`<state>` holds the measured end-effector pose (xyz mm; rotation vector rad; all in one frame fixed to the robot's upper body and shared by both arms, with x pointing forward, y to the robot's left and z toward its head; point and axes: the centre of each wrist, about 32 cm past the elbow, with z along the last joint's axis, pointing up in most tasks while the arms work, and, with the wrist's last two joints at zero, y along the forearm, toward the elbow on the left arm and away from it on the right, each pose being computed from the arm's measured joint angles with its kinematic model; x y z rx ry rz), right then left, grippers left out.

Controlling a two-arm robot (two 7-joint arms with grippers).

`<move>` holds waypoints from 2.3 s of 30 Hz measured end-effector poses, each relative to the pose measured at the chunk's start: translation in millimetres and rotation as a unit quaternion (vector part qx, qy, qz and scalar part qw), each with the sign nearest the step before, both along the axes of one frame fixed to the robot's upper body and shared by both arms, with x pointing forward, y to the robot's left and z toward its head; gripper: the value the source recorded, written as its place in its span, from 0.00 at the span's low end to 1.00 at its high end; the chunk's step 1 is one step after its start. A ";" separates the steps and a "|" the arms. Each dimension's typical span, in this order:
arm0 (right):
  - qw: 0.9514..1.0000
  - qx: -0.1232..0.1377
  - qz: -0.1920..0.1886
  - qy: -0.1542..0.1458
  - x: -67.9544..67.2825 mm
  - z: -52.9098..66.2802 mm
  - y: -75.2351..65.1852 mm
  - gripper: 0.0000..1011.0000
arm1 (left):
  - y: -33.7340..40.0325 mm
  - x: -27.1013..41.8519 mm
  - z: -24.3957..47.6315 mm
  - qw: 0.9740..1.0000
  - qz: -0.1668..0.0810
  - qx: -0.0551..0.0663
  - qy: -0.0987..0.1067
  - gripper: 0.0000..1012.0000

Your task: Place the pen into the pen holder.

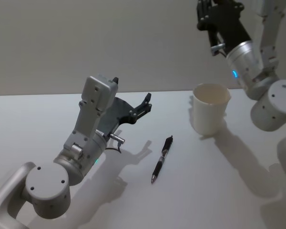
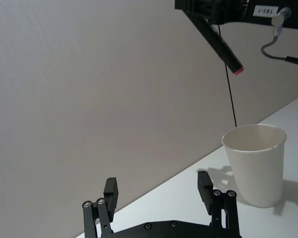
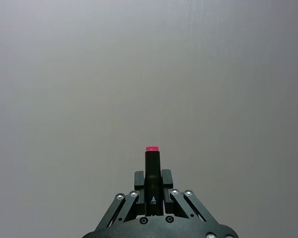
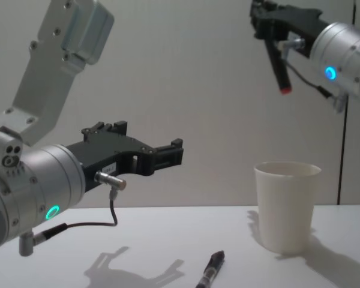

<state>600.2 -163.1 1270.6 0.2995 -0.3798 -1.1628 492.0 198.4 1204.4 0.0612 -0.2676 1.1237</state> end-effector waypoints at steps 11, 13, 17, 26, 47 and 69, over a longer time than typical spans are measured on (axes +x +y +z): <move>1.000 -0.012 0.006 0.017 5.0 -14.0 9.0 0.19 | 0.0 0.0 0.0 1.000 0.000 0.000 0.000 0.99; 1.000 -0.013 0.006 0.021 5.3 -15.7 9.1 0.19 | 0.0 0.0 0.0 1.000 0.000 0.000 0.000 0.99; 0.999 -0.015 0.005 0.030 5.8 -20.0 9.0 0.19 | 0.0 0.0 0.0 1.000 0.000 0.000 0.000 0.99; 0.998 -0.021 -0.001 0.059 6.1 -35.2 7.3 0.19 | 0.0 0.0 0.0 1.000 0.000 0.000 0.000 0.99; 0.993 -0.032 -0.015 0.113 8.3 -70.5 -0.9 0.19 | 0.0 0.0 0.0 1.000 0.000 0.000 0.000 0.99; 0.992 -0.045 0.008 0.119 -5.3 -69.8 -12.5 0.19 | 0.0 0.0 0.0 1.000 0.000 0.000 0.000 0.99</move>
